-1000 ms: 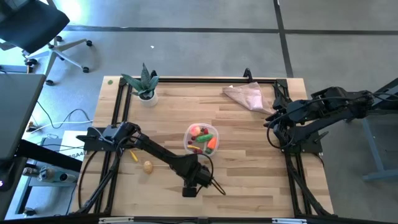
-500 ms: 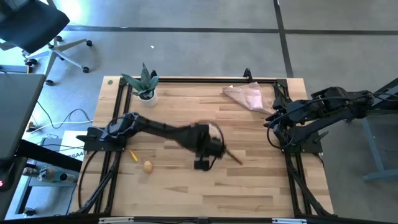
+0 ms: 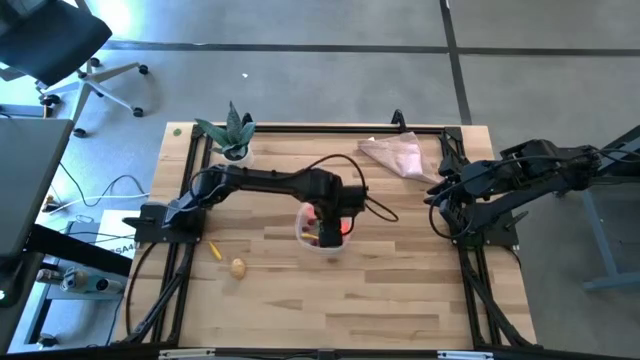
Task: Pick and placing Produce into tupperware
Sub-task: Put the pink peach into the transparent bin
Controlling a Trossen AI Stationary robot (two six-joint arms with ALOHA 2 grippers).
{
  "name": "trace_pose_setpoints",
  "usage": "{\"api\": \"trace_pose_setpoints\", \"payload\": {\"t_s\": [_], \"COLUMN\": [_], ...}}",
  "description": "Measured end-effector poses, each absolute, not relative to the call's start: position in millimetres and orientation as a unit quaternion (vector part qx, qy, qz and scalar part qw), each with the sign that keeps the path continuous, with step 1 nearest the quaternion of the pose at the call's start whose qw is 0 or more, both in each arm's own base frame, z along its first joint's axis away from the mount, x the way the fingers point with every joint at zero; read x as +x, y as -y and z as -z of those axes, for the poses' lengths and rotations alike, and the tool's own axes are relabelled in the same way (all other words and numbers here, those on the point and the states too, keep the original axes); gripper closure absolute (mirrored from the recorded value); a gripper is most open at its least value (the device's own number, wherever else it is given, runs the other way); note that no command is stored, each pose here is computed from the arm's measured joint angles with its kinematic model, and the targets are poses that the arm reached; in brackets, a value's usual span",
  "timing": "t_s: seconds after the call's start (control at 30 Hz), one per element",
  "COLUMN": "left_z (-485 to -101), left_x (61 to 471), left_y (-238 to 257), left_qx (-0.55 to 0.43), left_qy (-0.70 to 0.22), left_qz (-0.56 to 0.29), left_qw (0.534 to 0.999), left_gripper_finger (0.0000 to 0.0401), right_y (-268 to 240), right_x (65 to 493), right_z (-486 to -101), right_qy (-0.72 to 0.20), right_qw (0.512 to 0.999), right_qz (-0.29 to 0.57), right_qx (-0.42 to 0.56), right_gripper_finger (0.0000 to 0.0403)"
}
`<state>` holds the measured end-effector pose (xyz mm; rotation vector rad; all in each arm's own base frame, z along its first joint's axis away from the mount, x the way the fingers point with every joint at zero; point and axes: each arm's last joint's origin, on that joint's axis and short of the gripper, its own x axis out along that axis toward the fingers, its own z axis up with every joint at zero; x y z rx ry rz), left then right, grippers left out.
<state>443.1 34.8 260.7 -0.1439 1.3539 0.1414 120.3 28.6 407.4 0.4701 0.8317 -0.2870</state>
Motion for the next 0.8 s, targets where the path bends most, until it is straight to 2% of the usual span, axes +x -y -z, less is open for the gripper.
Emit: {"api": "trace_pose_setpoints", "payload": {"t_s": [0.17, 0.47, 0.8], "left_z": [-234, -187, -170], "left_x": [446, 439, 436], "left_y": [-21, -19, -18], "left_qx": [-0.063, -0.074, -0.079], "left_qy": [-0.630, -0.651, -0.651], "left_qz": [-0.026, -0.030, -0.033], "left_qw": [0.774, 0.755, 0.755], "left_gripper_finger": [0.0290, 0.0290, 0.0290], "right_y": [-29, -29, -29], "right_x": [120, 120, 120], "right_z": [-407, -407, -407], "right_qy": [-0.399, -0.399, -0.399], "right_qw": [0.878, 0.878, 0.878], "right_qz": [0.138, 0.138, 0.138], "right_qx": [0.226, 0.225, 0.225], "right_gripper_finger": [0.0272, 0.0272, 0.0272]}}
